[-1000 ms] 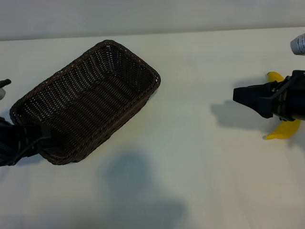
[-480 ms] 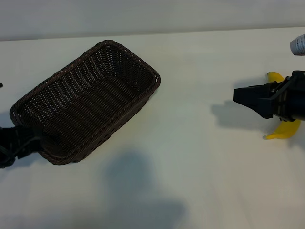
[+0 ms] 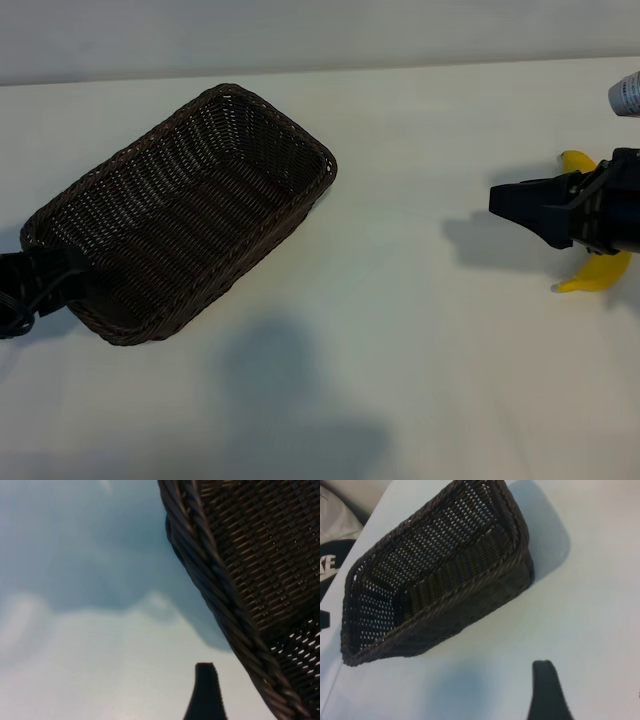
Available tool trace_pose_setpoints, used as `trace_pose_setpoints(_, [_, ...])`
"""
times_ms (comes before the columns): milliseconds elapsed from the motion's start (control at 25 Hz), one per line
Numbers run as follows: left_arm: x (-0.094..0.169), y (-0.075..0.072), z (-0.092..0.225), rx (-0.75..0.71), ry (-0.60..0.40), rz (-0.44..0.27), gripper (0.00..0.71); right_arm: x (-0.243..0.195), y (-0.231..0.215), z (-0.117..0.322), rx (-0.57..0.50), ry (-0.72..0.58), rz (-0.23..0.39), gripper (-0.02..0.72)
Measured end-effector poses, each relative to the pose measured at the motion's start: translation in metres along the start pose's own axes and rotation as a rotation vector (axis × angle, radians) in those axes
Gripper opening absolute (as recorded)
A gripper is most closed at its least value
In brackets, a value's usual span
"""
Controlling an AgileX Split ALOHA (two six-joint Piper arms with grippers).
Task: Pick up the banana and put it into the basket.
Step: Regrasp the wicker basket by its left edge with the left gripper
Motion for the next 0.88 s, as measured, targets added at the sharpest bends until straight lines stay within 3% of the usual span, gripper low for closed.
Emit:
trace_pose_setpoints(480, [-0.002,-0.001,-0.004,0.039,-0.022,0.006,0.578,0.000,0.000,0.000,0.000,0.000,0.000,0.446])
trace_pose_setpoints(880, [-0.030,0.001,-0.012,0.083,-0.001,-0.022,0.578,0.000,0.000,0.000,0.005,0.000,0.000,0.446])
Point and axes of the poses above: a point on each arm's last joint axis where the gripper is mounted, x pointing back along that axis away from the gripper, y along the wrist's bending axis when the last joint is at zero, z = x × y, the point moved 3 cm from there along -x, pointing out along that axis toward the gripper, and after that the axes turned 6 degrees about x, right-handed, at the moved point
